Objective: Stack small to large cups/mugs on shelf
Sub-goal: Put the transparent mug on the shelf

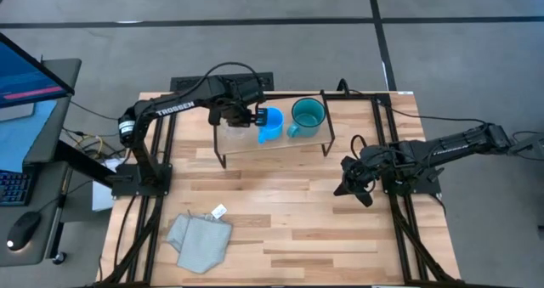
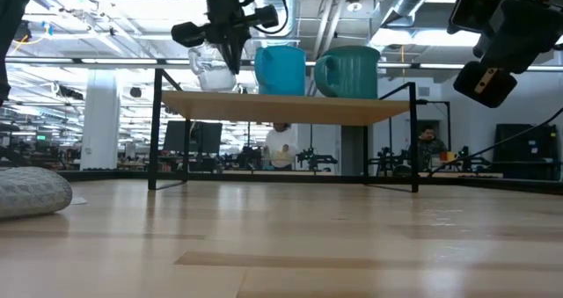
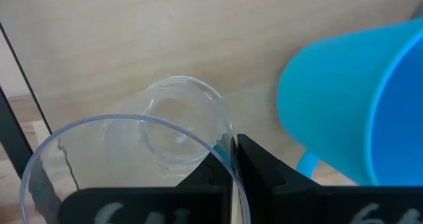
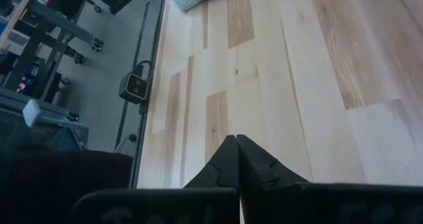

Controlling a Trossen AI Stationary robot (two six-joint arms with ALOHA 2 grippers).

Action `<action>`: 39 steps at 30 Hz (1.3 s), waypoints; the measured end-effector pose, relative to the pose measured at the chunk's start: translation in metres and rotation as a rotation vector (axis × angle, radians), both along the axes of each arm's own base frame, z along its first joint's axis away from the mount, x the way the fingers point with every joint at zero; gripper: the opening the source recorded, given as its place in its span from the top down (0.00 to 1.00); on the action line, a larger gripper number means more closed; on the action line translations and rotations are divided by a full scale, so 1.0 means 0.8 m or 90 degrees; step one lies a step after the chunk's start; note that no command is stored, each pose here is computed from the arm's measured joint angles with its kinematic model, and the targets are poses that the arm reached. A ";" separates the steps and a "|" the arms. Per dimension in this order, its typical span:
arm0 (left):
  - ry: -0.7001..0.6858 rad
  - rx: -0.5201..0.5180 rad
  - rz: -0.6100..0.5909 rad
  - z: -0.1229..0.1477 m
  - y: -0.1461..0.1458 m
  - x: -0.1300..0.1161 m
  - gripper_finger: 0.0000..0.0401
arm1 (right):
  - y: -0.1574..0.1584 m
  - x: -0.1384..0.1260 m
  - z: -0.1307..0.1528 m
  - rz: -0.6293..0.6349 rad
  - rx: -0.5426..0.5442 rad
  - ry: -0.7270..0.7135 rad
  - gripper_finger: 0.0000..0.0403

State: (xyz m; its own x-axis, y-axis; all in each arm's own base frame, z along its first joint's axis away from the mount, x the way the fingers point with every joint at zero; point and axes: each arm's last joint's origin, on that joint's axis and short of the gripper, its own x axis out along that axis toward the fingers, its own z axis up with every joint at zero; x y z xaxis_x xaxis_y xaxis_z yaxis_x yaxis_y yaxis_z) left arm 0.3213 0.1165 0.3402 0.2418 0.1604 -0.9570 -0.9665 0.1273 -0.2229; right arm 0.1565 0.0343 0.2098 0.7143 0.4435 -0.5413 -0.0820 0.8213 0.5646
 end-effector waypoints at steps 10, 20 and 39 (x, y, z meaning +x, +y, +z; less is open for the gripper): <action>0.004 -0.005 0.012 -0.004 0.008 0.000 1.00 | 0.000 0.000 0.000 0.006 -0.007 -0.004 0.97; 0.034 -0.038 -0.031 -0.031 0.020 0.022 1.00 | 0.000 -0.001 -0.002 0.010 -0.012 0.005 0.97; 0.018 -0.033 -0.054 -0.003 0.019 0.022 0.85 | 0.000 -0.003 -0.004 0.021 -0.023 0.010 0.97</action>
State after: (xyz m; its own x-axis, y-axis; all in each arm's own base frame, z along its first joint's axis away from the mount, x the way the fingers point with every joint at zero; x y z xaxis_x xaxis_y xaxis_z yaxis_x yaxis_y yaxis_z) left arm 0.3390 0.1318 0.3374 0.2258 0.0903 -0.9700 -0.9585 0.1982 -0.2047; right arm 0.1544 0.0342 0.2070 0.6912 0.4464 -0.5683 -0.1014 0.8385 0.5354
